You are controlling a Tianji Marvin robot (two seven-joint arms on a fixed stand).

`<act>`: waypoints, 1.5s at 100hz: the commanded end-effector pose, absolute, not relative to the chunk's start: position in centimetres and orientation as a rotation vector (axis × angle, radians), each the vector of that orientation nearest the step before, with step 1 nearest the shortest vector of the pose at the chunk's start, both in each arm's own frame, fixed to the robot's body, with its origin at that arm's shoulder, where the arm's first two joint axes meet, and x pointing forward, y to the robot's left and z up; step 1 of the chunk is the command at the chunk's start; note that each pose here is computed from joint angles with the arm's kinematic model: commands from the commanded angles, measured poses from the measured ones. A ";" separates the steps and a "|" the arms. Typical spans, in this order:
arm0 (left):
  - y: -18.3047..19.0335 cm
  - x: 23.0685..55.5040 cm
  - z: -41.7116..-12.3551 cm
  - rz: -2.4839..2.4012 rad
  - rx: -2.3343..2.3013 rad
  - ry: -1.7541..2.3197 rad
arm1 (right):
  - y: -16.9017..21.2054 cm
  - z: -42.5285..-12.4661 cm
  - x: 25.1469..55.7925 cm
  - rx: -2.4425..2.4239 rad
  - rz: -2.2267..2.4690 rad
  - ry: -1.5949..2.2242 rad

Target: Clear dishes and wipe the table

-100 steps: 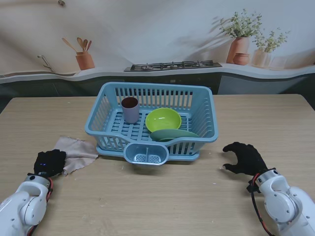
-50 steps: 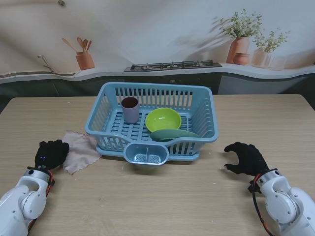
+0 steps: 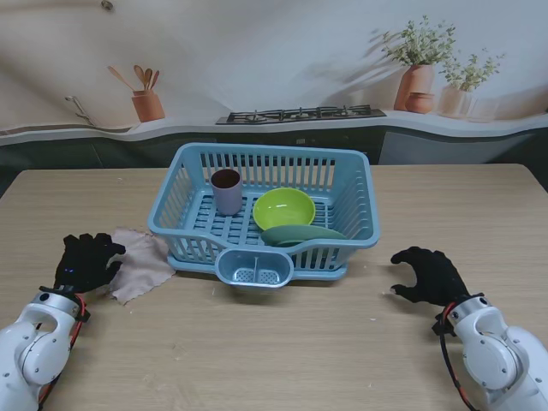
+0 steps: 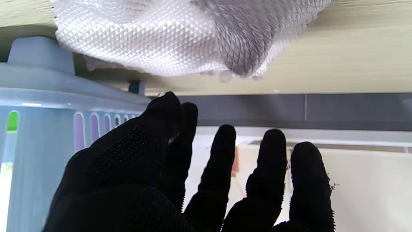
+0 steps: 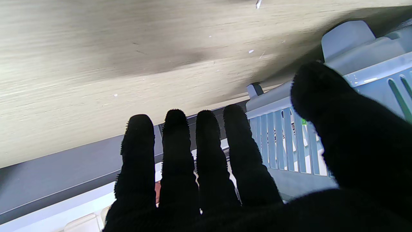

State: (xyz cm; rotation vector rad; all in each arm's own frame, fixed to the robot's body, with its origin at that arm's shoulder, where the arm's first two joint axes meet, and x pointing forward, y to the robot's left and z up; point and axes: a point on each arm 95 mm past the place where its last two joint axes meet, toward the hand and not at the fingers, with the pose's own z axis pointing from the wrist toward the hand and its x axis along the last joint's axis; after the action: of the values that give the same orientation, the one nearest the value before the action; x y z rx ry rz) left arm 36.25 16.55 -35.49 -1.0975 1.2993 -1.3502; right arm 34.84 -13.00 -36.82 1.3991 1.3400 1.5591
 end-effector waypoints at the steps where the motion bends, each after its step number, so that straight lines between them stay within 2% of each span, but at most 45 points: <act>1: 16.2 36.0 -35.1 -1.352 -1.103 1.324 | -12.9 -37.0 34.6 1.403 1.559 1.355; 69: 15.3 32.3 -33.1 -1.465 -1.045 1.353 | -12.8 -36.9 34.4 1.418 1.576 1.360; 113: 14.4 28.7 -33.1 -1.539 -1.135 1.327 | -12.6 -36.5 33.0 1.457 1.608 1.379; 150: 13.6 26.9 -31.8 -1.637 -1.215 1.324 | -12.1 -36.0 31.6 1.491 1.642 1.402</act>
State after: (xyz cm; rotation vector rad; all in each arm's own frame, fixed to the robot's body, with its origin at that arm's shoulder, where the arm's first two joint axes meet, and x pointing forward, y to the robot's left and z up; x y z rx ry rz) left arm 27.34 14.03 -31.91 -1.1986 1.3138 -1.6150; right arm 32.10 -12.46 -35.83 1.4835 1.3759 1.6378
